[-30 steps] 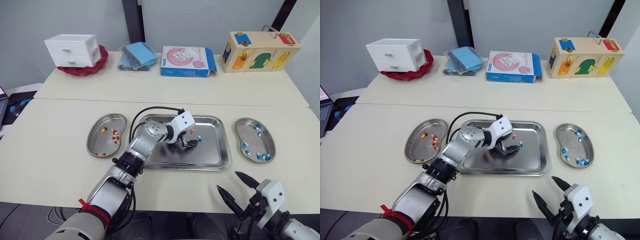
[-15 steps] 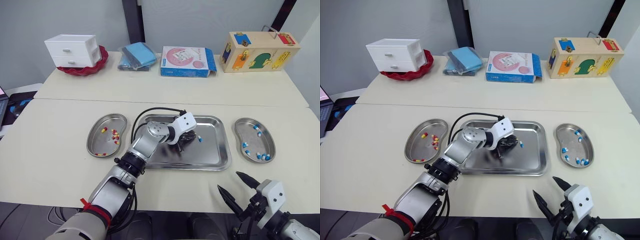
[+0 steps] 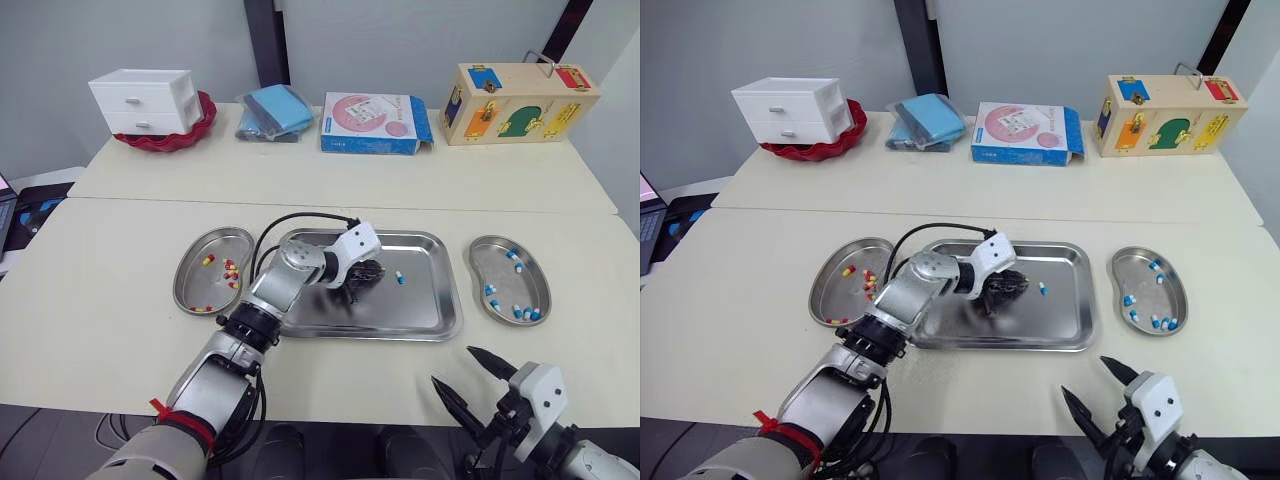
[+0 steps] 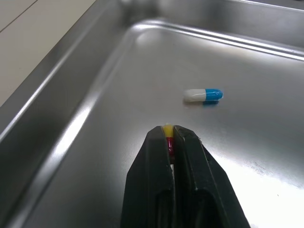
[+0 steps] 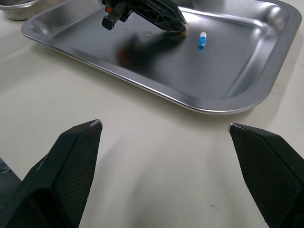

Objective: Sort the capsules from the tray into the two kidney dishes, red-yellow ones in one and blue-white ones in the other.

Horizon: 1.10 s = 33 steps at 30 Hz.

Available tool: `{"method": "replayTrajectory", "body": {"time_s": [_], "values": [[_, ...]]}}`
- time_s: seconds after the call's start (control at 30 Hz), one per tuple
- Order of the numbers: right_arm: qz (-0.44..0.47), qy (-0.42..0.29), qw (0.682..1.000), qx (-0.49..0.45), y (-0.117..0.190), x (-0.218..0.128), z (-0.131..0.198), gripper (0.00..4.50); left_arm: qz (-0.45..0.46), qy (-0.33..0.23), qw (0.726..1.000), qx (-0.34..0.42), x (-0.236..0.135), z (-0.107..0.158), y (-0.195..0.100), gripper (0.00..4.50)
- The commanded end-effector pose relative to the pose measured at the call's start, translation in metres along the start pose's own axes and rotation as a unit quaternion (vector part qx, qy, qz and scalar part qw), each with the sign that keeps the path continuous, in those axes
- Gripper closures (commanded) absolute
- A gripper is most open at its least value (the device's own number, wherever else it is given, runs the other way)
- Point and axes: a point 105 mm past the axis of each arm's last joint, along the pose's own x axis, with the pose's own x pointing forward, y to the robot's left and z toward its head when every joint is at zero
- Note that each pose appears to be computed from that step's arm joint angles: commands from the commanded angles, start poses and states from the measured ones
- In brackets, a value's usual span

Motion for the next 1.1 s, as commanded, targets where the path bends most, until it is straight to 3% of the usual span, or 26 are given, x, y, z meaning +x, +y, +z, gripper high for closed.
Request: {"method": "replayTrajectory", "body": {"time_s": [0.03,0.27,0.63,0.87,1.1], "values": [[0.042,-0.020,0.998,-0.034,0.012,0.001,0.016,0.00,-0.027,-0.049,0.998,0.009,-0.023,0.018,-0.004,4.48],[0.140,0.008,0.986,-0.087,0.022,-0.004,0.018,0.00,0.007,-0.043,0.999,-0.009,-0.094,0.006,0.007,4.48],[0.214,-0.030,0.969,-0.121,0.018,0.005,0.044,0.00,0.189,0.039,0.979,-0.064,-0.198,-0.037,0.035,4.48],[0.220,-0.044,0.966,-0.129,0.015,0.012,0.048,0.00,0.247,0.073,0.962,-0.094,-0.228,-0.063,0.039,4.48],[0.218,-0.043,0.967,-0.127,0.014,0.015,0.044,0.00,0.257,0.087,0.958,-0.097,-0.231,-0.074,0.037,4.48]]}}
